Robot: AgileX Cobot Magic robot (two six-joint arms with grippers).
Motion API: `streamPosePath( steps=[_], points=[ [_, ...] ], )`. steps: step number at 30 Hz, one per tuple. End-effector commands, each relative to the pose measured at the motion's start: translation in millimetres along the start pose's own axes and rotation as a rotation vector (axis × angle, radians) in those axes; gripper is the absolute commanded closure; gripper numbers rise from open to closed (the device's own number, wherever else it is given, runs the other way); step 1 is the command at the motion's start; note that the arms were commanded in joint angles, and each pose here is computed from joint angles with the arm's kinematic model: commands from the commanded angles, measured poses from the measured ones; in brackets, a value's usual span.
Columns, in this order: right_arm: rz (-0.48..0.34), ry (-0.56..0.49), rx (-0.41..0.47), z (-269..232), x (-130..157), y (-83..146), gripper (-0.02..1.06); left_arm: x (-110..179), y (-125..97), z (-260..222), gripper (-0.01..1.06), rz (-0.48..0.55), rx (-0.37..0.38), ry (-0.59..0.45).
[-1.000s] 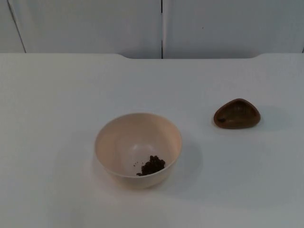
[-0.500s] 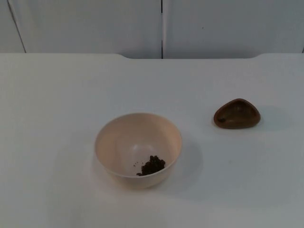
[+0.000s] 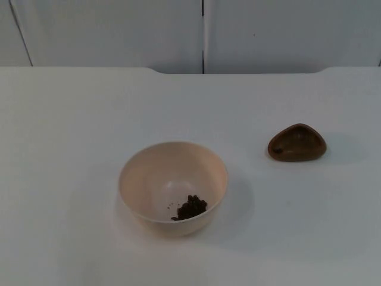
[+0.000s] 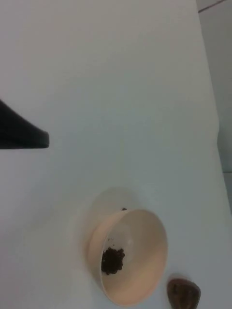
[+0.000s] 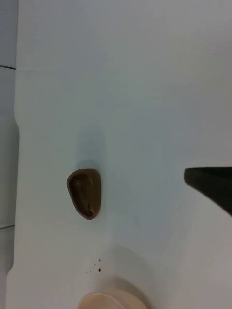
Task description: Pick up the bowl with the left hand and pour the coffee beans from the cup into the bowl with the right hand.
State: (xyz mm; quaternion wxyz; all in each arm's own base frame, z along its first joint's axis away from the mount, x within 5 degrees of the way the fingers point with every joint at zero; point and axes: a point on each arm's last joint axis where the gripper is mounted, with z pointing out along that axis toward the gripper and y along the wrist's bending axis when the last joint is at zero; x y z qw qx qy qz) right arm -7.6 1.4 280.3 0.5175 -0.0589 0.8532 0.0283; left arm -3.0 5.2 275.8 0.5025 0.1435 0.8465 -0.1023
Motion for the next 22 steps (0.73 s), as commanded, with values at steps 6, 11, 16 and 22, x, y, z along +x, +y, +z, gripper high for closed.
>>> streamPosePath(
  steps=[6, 11, 16, 22],
  points=[
    [0.009, -0.007, 0.004, -0.2, -0.1, 0.3, -0.01, 1.5, -0.8, 0.2, 0.0, -0.062, -0.108, -0.004],
    [0.009, -0.007, 0.004, -0.2, -0.1, 0.3, -0.01, 1.6, -1.4, -0.1, 0.0, -0.112, -0.201, -0.007],
    [0.009, -0.007, 0.004, -0.2, -0.1, 0.3, -0.01, 1.7, -1.9, -0.2, 0.0, -0.152, -0.276, -0.009],
    [0.009, -0.007, 0.004, -0.2, -0.1, 0.3, -0.01, 1.8, -2.3, -0.3, 0.0, -0.187, -0.341, -0.012]
  ],
)
